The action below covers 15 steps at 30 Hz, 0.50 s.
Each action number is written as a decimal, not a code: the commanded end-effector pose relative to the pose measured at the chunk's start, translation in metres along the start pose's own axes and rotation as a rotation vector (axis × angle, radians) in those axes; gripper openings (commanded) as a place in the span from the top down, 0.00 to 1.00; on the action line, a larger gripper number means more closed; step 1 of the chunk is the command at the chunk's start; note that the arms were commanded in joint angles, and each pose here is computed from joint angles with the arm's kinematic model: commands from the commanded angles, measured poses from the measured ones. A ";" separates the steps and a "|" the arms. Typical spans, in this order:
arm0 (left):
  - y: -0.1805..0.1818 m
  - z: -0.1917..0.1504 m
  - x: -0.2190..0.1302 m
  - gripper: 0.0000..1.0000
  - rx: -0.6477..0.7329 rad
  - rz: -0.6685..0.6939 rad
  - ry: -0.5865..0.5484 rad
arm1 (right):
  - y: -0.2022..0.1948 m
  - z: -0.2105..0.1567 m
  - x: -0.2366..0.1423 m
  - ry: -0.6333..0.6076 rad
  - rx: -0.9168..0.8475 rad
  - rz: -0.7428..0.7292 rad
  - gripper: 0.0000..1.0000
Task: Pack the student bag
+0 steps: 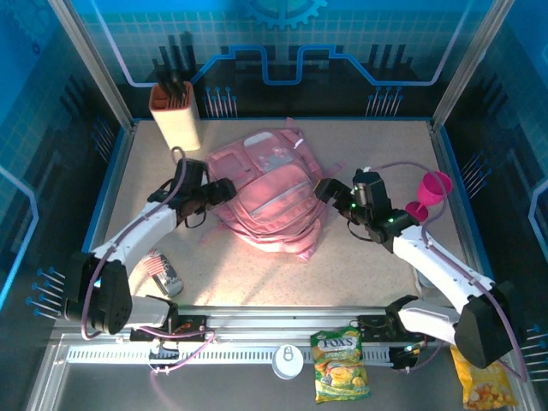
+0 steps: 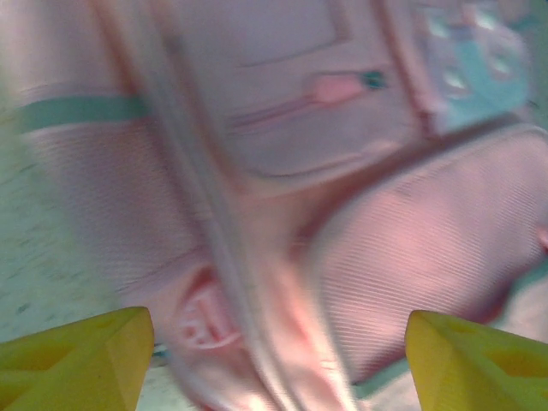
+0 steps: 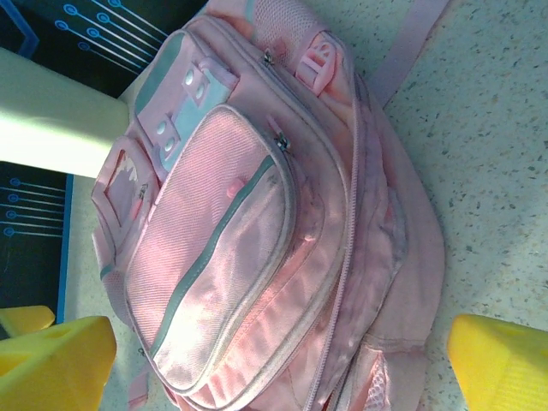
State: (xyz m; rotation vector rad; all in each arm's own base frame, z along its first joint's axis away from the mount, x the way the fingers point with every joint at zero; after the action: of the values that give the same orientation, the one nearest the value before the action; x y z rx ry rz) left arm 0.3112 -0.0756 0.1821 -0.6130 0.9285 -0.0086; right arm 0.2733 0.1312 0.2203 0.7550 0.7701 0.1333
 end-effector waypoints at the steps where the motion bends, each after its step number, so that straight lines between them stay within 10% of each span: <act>1: 0.027 0.003 -0.001 0.23 -0.215 -0.016 -0.039 | 0.002 0.000 0.005 0.003 -0.004 0.032 0.00; 15: 0.064 0.014 0.047 0.41 -0.384 -0.076 0.044 | 0.006 -0.013 0.025 0.108 0.025 0.078 0.02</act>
State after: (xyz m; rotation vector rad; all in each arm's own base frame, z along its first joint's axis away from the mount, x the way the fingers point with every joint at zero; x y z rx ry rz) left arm 0.3196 -0.0281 0.1149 -0.9650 0.9856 0.1193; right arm 0.2828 0.1448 0.2052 0.7868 0.8280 0.1878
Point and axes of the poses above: each hand's point on the last joint's axis, 136 mm out from that joint toward the fingers, its own x axis out along the fingers, its own y axis along the line the jaws close on, z = x × y, the point moved 7 cm from there along -x, back along the fingers, and after that the axes turned 1 degree about x, right-handed, at the moved point
